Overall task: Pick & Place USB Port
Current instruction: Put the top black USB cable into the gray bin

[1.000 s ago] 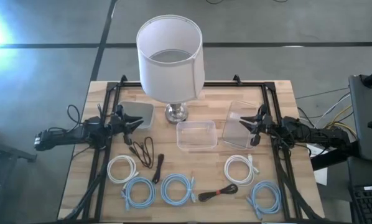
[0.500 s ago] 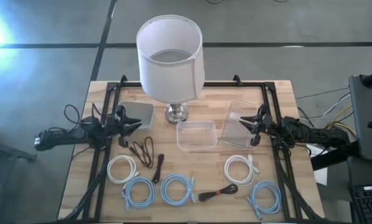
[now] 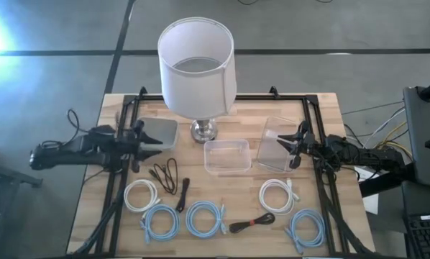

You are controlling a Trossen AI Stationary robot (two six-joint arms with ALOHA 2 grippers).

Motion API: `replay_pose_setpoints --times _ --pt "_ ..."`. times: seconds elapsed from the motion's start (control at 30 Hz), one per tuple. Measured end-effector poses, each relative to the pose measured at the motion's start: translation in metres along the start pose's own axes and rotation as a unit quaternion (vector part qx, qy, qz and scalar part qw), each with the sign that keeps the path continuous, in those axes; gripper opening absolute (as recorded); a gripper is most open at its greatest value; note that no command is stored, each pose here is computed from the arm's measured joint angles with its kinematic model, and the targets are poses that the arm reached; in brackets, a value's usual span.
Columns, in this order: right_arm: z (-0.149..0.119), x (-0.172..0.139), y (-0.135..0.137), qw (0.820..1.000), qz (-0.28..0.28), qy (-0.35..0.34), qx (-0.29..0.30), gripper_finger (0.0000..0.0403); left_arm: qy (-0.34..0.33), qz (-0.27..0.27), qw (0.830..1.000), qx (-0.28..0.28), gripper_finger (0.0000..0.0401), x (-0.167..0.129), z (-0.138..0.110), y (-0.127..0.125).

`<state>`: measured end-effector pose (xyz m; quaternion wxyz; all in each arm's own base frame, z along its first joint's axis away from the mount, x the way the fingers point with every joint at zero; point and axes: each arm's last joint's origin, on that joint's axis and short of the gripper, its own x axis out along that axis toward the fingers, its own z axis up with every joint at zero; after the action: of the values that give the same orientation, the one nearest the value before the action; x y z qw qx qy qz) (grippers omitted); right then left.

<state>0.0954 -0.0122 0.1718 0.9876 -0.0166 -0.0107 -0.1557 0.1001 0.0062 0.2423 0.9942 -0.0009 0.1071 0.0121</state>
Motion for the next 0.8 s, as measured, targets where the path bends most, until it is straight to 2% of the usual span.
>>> replay_pose_setpoints --times 0.2,0.3,0.5,0.67,0.8 --pt "0.0 0.0 0.0 1.0 0.0 0.0 0.002 0.0069 0.157 -0.008 0.987 0.002 0.0174 0.01 0.013 0.0" --pt "0.0 0.0 0.0 1.0 0.0 0.0 0.003 0.0073 0.186 -0.032 0.982 0.01 0.0172 0.018 0.016 -0.001" --pt "0.001 0.0 0.0 0.999 0.0 -0.005 0.036 0.0083 0.238 -0.068 0.969 -0.003 0.0171 0.036 0.004 -0.004" --pt "0.009 0.0 -0.001 0.999 -0.006 -0.044 0.02 0.0088 0.278 -0.1 0.955 -0.027 0.0165 0.051 -0.006 -0.013" --pt "0.016 -0.001 -0.002 0.997 -0.015 -0.079 0.019 0.0097 0.319 -0.132 0.937 -0.043 0.0158 0.059 -0.014 -0.025"
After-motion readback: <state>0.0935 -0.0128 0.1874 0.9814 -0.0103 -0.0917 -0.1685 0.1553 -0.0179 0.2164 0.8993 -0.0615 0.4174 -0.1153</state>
